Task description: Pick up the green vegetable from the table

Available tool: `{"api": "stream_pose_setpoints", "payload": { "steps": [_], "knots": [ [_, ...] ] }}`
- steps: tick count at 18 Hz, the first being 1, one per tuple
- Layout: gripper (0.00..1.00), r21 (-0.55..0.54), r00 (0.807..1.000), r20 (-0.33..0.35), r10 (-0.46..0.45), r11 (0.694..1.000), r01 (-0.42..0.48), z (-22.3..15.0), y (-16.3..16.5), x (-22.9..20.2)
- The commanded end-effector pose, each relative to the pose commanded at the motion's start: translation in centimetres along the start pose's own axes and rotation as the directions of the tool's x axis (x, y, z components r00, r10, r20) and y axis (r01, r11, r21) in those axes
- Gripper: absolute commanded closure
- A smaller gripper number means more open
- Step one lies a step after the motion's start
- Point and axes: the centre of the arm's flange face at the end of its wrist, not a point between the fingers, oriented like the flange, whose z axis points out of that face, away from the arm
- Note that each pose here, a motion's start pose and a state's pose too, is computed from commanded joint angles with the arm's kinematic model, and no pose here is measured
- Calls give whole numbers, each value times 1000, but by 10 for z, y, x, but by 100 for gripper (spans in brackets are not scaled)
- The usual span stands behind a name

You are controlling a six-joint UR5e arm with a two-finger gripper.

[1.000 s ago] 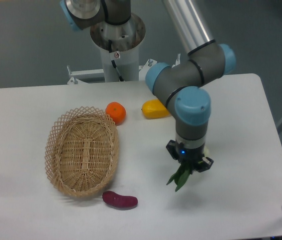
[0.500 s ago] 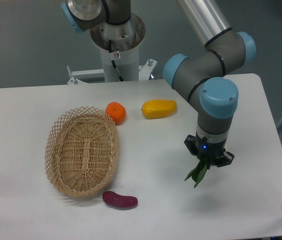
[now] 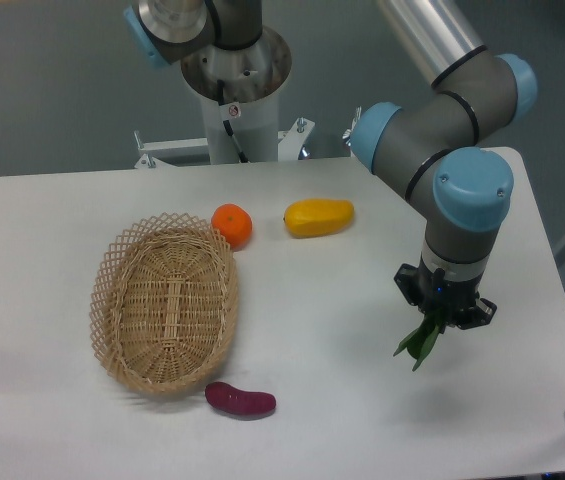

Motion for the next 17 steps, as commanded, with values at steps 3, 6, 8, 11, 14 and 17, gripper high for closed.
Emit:
{"api": "stream_pose_setpoints", "payload": {
  "steps": [3,6,8,11,14,17],
  "knots": [
    [77,0,1000,0,1,1000,-1,0,-1,1],
    [77,-1,1000,2,1,1000,-1,0,-1,0],
    [77,-3,1000,1,3,1000,-3,0,-2,1],
    [77,-3,1000,1,3,1000,-3,0,-2,1],
    [77,-3,1000,-1,2,1000,-2,1,-1,2],
    [77,-3,1000,-1,2,1000,-2,1,-1,2]
  ]
}}
